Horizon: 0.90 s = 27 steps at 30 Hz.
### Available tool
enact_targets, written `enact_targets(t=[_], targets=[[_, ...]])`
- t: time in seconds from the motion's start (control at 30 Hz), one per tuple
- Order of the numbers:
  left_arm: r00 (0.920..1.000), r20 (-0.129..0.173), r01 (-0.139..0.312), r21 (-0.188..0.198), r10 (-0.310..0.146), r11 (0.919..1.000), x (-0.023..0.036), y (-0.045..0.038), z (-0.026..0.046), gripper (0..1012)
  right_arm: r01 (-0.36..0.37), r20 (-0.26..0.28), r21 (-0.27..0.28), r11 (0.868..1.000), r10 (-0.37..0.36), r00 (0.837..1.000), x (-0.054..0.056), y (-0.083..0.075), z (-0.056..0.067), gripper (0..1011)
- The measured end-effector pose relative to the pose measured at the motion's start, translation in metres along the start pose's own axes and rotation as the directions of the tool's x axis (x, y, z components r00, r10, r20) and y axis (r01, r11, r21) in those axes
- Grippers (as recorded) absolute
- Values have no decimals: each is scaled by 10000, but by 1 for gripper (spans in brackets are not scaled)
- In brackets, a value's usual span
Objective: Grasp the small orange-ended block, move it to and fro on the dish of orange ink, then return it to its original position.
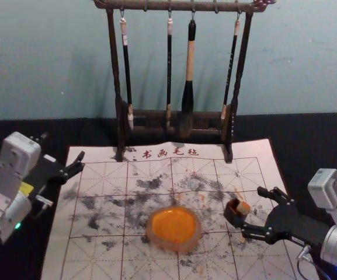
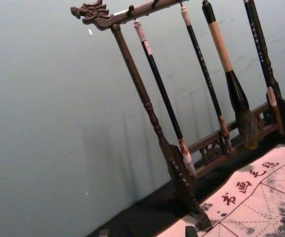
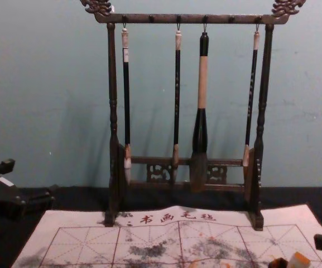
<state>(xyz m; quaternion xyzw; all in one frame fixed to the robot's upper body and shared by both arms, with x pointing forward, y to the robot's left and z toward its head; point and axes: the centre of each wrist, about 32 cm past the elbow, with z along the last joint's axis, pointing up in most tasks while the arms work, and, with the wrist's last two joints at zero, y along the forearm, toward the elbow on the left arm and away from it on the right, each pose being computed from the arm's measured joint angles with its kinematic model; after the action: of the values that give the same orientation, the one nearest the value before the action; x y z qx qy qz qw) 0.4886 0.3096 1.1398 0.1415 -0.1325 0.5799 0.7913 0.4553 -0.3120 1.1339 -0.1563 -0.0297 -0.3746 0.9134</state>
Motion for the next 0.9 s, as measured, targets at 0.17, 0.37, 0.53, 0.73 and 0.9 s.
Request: enact_targets(t=[0.17,0.37,0.53,0.73,0.9], targets=[[10000,0,0,0,0,10000,0,0,0,1001,-3,2,3,10000,3,10000,-1,0,0,1000],[10000,0,-1,0,1,10000,0,0,0,1001,-6,7,10,10000,6,10000,-2,0,2,934],[10000,1,0,1,0,10000,0,0,0,1001,-4,10,15,10000,4,10000,-2,0,2,836],[10000,1,0,0,0,10000,0,0,0,1001,0,12,17,10000,0,10000,-2,0,3,661],[10000,0,0,0,0,10000,0,0,0,1001,0,13,17,10000,0,10000,-2,0,3,481]])
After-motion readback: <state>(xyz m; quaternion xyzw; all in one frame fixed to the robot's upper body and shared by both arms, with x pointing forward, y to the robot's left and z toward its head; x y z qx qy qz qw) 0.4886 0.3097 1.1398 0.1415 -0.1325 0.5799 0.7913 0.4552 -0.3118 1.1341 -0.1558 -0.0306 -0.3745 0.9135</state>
